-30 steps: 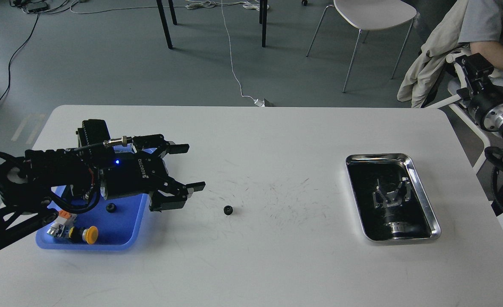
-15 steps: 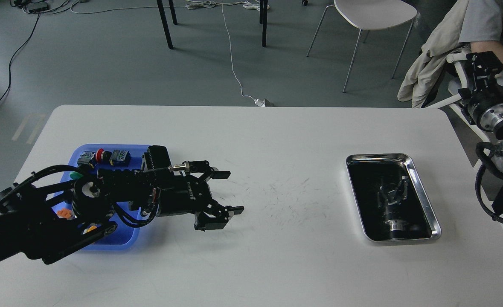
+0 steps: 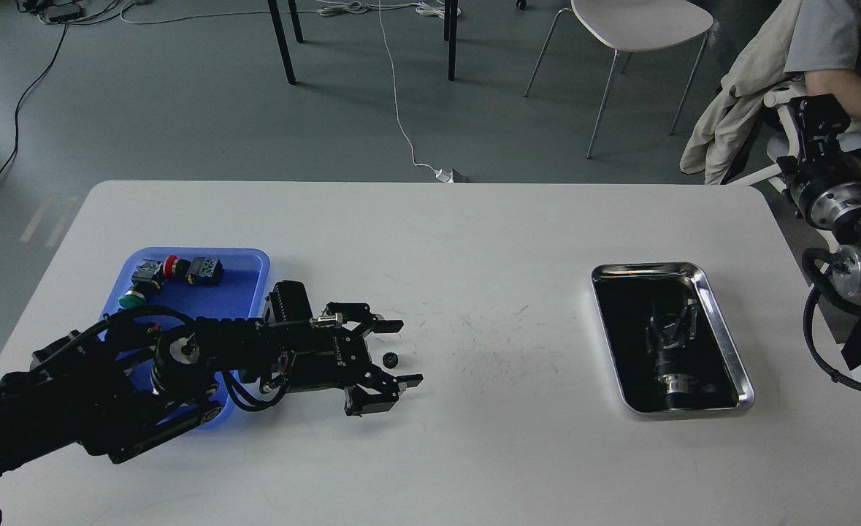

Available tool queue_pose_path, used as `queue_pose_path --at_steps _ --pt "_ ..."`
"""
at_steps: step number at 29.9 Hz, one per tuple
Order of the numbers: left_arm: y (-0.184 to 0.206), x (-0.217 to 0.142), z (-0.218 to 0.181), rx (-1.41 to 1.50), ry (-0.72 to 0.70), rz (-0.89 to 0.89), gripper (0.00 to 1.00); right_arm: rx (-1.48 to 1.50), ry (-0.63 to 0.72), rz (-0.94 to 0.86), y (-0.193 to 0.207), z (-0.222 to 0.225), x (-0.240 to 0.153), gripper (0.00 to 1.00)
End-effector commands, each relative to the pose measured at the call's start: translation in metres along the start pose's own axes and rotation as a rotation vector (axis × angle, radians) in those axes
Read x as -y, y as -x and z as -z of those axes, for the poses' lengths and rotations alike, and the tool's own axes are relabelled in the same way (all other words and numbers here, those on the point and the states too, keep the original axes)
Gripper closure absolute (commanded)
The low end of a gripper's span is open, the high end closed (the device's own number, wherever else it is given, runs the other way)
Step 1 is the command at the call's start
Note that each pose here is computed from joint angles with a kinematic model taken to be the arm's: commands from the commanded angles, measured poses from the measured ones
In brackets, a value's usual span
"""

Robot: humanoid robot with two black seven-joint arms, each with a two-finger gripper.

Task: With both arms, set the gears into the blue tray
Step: 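Close the left gripper on the black part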

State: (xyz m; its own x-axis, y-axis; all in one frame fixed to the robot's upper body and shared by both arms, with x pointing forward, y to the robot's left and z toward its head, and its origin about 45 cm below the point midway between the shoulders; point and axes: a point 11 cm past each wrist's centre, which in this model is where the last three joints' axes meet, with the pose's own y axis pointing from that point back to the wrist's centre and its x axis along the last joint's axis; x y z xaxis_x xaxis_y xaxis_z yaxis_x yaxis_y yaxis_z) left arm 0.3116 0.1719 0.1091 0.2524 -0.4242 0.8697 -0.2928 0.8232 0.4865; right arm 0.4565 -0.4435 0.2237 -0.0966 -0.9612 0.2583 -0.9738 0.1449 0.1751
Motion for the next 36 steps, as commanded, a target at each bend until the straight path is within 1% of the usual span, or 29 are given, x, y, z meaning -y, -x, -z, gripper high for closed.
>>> queue_pose_path --at_steps 1,2,4,11,13,22,34,36 --pt "0.001 -0.001 0.001 0.001 -0.005 -0.003 0.24 0.0 0.0 0.001 0.001 -0.001 0.0 0.06" --pt "0.001 0.0 0.001 0.002 -0.004 -0.005 0.25 0.0 -0.003 0.001 0.001 -0.001 0.0 0.06" --pt "0.002 -0.003 0.002 0.006 -0.01 -0.012 0.35 0.0 -0.01 0.002 0.004 0.0 0.0 0.06" --pt "0.005 -0.002 0.007 0.009 -0.027 -0.012 0.37 0.002 -0.011 0.014 0.011 -0.002 0.001 0.06" --pt "0.009 -0.002 0.006 0.009 -0.021 -0.002 0.49 0.005 -0.013 0.017 0.014 -0.003 0.001 0.06" --pt "0.021 -0.001 0.01 0.001 -0.037 0.034 0.44 0.003 -0.025 0.02 0.014 -0.002 0.001 0.06" --pt "0.03 -0.001 0.006 0.004 -0.028 0.053 0.45 0.001 -0.022 0.02 0.014 -0.004 0.0 0.06" --pt "0.031 -0.001 0.006 0.009 -0.027 0.049 0.48 0.0 -0.023 0.021 0.015 -0.004 0.0 0.06"
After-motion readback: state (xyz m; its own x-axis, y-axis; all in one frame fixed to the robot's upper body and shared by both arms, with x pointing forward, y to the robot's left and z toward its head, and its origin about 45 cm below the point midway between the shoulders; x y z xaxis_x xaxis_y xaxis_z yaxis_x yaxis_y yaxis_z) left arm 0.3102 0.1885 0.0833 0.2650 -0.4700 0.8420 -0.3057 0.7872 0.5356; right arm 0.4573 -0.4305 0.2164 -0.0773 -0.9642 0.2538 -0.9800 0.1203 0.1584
